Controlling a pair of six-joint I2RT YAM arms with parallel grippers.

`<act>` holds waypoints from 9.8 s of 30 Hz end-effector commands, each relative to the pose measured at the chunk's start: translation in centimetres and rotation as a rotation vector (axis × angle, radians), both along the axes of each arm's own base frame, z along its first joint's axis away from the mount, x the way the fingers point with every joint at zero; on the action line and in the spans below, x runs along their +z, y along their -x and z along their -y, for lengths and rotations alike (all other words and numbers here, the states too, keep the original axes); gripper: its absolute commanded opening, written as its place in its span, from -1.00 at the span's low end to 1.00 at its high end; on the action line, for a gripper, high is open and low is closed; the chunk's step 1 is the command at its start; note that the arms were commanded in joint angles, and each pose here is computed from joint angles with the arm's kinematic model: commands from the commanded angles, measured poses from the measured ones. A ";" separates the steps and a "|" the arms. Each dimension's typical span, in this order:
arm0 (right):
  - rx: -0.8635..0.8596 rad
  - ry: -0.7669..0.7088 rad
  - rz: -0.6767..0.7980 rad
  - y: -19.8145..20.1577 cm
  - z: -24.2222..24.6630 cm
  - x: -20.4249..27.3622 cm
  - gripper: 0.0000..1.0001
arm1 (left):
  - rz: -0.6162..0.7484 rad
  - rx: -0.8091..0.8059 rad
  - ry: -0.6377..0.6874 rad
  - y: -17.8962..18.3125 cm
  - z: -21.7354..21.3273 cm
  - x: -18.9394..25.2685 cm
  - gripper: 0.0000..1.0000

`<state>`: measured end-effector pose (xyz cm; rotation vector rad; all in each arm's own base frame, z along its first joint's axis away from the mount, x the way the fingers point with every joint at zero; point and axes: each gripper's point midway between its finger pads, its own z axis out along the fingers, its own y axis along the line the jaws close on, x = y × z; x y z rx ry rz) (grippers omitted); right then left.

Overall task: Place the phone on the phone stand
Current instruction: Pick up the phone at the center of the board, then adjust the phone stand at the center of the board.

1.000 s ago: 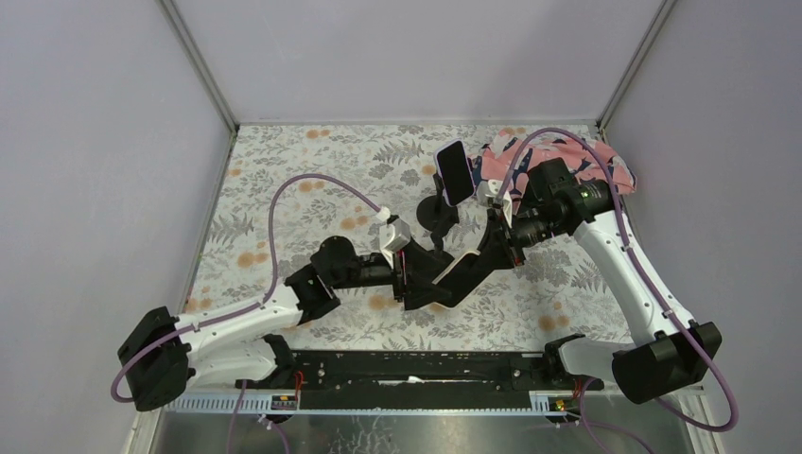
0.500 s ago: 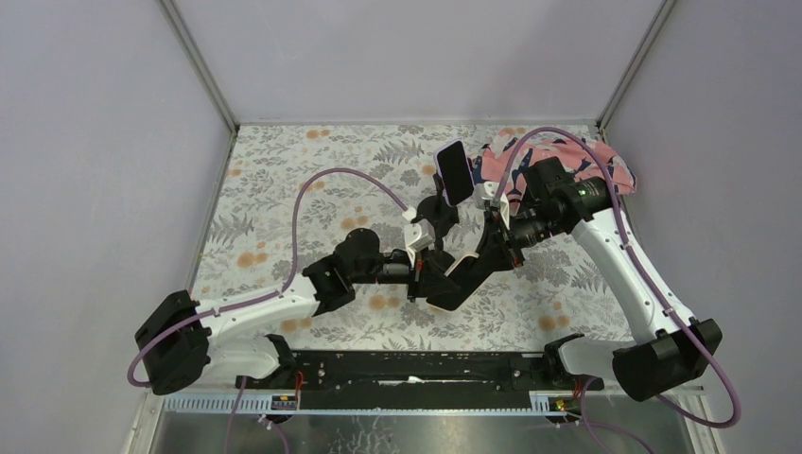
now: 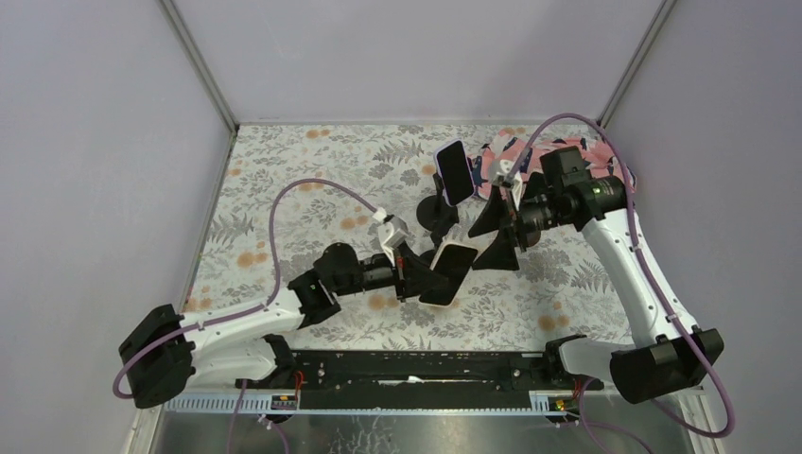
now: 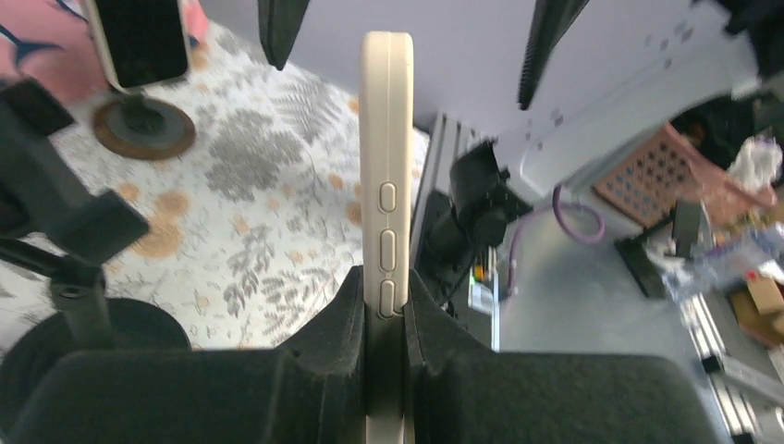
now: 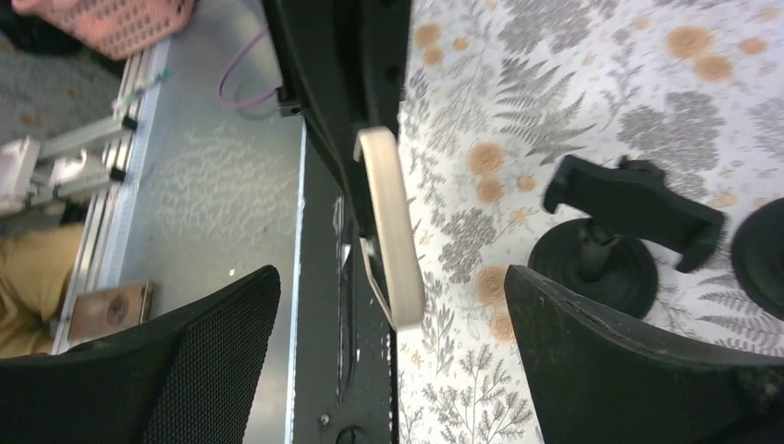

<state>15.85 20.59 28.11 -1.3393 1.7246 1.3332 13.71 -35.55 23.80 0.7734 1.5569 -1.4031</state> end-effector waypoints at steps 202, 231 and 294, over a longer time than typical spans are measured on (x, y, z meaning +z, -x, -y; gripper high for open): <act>-0.229 -0.324 -0.021 -4.1 3.9 7.2 -1.00 | 0.479 0.102 -0.083 -7.3 -3.0 -12.9 0.13; -0.226 -0.326 -0.006 -3.9 3.9 7.3 -1.00 | -0.142 0.258 -0.231 1.1 -5.5 -18.3 -0.58; -0.064 -0.264 0.175 -3.8 0.4 7.5 -1.00 | -0.109 0.571 0.216 -3.4 -11.1 3.0 0.97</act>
